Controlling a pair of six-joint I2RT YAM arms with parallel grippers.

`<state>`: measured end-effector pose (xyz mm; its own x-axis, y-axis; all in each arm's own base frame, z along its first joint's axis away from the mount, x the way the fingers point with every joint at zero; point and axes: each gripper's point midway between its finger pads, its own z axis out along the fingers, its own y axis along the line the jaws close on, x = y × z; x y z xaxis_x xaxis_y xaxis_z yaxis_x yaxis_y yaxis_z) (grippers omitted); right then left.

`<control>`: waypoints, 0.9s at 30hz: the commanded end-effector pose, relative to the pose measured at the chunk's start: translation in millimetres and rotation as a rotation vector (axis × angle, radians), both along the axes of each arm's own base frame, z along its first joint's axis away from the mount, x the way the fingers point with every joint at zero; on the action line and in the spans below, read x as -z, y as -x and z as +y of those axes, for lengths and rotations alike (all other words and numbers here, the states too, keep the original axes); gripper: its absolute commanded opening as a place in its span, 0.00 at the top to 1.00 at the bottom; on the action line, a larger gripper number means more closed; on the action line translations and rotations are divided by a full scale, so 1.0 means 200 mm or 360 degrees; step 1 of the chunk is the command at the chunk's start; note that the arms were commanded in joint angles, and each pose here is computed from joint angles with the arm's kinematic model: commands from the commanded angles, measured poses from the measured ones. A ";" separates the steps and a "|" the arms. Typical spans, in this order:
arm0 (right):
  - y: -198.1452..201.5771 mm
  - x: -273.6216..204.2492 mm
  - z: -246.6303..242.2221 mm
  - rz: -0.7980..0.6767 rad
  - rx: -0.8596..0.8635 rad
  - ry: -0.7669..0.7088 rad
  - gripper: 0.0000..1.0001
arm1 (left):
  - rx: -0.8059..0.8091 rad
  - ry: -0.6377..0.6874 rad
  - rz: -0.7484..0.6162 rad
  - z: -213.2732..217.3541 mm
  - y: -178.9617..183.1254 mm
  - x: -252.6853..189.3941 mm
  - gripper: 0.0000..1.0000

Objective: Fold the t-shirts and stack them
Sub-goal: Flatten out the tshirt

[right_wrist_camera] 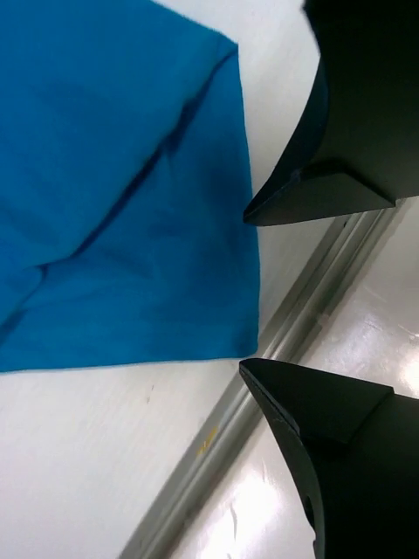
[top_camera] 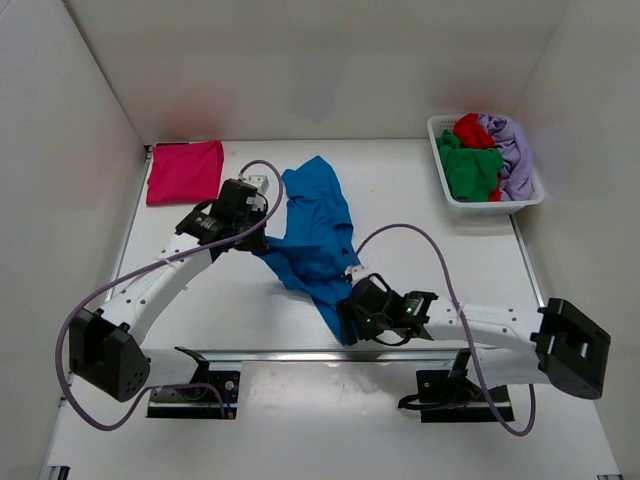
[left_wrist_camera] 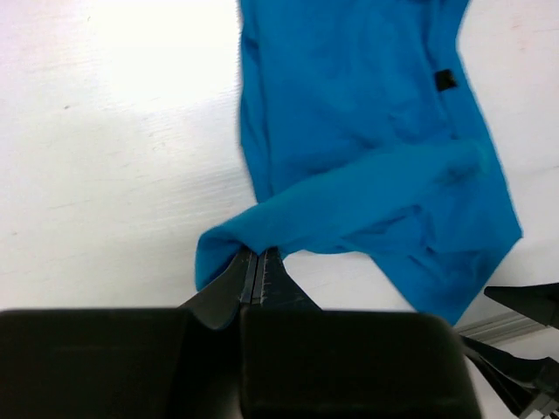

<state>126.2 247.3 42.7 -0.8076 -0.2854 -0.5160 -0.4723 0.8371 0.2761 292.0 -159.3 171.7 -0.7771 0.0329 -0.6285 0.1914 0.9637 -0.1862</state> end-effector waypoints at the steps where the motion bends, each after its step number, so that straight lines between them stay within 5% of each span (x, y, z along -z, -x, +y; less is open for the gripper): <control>1: -0.03 0.00 0.07 -0.0066 0.0040 0.0030 0.40 | 0.0010 0.0008 0.0002 0.05 -0.02 -0.03 1.00; 5: 0.02 0.12 0.09 -0.0038 -0.0015 0.0193 0.40 | -0.0016 0.0021 -0.0032 0.09 -0.06 -0.09 1.00; 9: -0.02 0.17 0.00 -0.0091 0.0091 0.0446 1.00 | -0.0047 0.0045 -0.0078 0.14 -0.11 -0.19 1.00; 15: -0.24 -0.13 -0.33 -0.0237 0.0278 0.0635 0.99 | -0.0226 0.0097 -0.0309 0.37 -0.35 -0.62 1.00; 20: -0.61 -0.69 -0.57 -0.0615 0.0453 0.0308 1.00 | -0.0417 0.0179 -0.0691 0.55 -0.54 -1.22 1.00; 27: -0.85 -1.15 -0.87 -0.0995 0.0660 0.0551 1.00 | -0.0514 0.0266 -0.1036 0.58 -0.52 -1.68 1.00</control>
